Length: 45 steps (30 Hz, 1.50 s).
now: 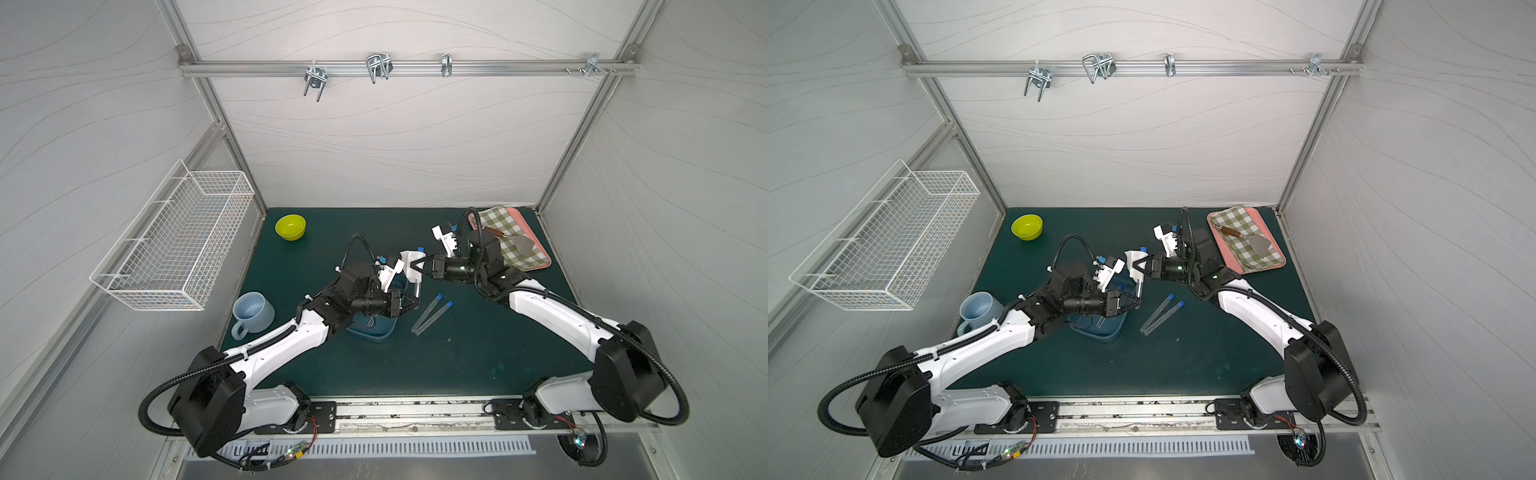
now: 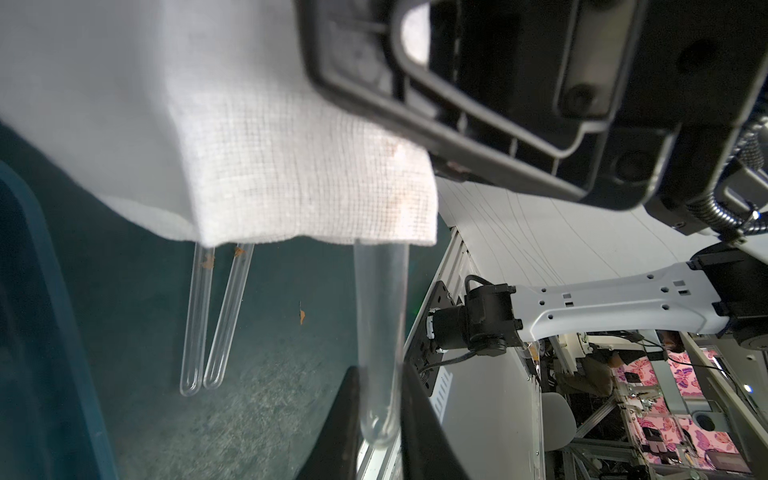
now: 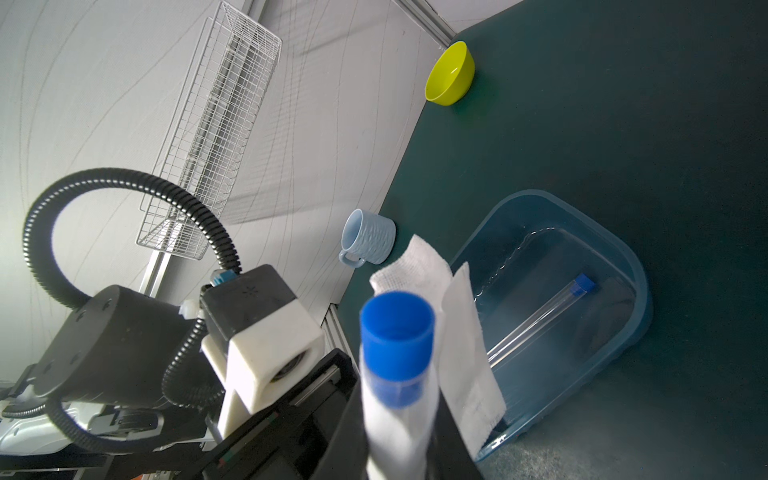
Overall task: Wipe the exteriors of test tubes
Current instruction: Wipe the dirt from the test tube.
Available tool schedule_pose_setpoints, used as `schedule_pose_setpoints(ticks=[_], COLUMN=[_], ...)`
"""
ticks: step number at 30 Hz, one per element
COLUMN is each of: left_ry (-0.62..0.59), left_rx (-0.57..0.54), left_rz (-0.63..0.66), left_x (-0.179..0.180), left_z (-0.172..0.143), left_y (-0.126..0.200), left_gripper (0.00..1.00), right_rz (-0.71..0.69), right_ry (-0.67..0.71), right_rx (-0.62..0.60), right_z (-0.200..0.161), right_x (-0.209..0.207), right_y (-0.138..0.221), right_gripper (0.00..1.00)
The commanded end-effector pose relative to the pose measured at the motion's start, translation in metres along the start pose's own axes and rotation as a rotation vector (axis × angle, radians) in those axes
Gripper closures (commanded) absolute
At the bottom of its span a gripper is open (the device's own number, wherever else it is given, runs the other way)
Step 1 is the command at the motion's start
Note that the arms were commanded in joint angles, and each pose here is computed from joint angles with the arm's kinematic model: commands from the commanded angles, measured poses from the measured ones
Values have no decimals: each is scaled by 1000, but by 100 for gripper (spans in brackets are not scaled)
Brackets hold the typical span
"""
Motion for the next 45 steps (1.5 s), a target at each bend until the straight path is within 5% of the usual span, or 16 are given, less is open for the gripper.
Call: schedule_pose_setpoints(ticks=[1, 8, 15, 21, 29, 45], left_ry=[-34, -29, -17, -26, -24, -25], left_rx=[-33, -35, -41, -66, -71, -62], left_rz=[-47, -48, -26, 28, 50, 27], left_x=[-11, -10, -8, -7, -6, -8], left_z=[12, 13, 13, 12, 12, 11], left_y=[-2, -3, -3, 2, 3, 4], left_gripper=[81, 75, 95, 97, 97, 96], right_rz=[77, 82, 67, 2, -73, -72], right_ry=[31, 36, 43, 53, 36, 106], right_rx=[-4, -10, 5, 61, 84, 90], right_z=[2, 3, -1, -20, -48, -3], right_x=[13, 16, 16, 19, 22, 23], right_y=[1, 2, 0, -9, -14, -5], right_gripper=[85, 85, 81, 70, 72, 61])
Point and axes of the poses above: each gripper's point midway between its finger pads, its own y axis back along the fingers, its own x axis along the line the jaws close on, z = x × y, the point moved 10 cm from there along y, back along the fingers, and after that the axes turned 1 degree about y, right-handed, at the moved point
